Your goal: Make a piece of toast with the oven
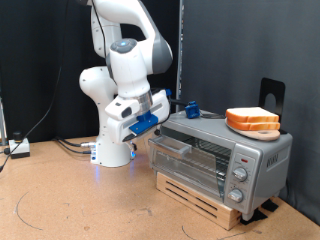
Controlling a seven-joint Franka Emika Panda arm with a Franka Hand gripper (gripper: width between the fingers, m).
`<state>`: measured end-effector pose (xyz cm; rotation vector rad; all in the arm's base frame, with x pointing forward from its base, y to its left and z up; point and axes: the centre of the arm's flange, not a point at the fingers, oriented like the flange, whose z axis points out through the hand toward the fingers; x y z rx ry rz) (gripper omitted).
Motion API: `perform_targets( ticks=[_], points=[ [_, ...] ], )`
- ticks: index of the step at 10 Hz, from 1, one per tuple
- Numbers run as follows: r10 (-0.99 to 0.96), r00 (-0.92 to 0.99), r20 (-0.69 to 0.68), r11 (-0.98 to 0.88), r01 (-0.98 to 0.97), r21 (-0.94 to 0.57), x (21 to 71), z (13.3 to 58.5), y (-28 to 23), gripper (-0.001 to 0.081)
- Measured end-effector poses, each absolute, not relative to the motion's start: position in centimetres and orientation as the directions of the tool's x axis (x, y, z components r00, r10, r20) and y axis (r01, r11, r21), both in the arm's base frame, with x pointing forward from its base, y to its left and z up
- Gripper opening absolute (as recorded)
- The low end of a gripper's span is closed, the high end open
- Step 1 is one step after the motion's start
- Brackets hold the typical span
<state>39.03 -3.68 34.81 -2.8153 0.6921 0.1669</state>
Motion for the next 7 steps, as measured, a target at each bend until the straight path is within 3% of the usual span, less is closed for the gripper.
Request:
perform_targets(
  ticks=[4, 7],
  points=[
    [-0.461, 0.874, -0.152, -0.856, -0.484, -0.184, 40.2, 36.8, -3.9, 0.0807],
    [-0.507, 0.846, -0.162, -0.847, -0.524, -0.089, 40.4, 35.7, -5.7, 0.0807]
  ],
)
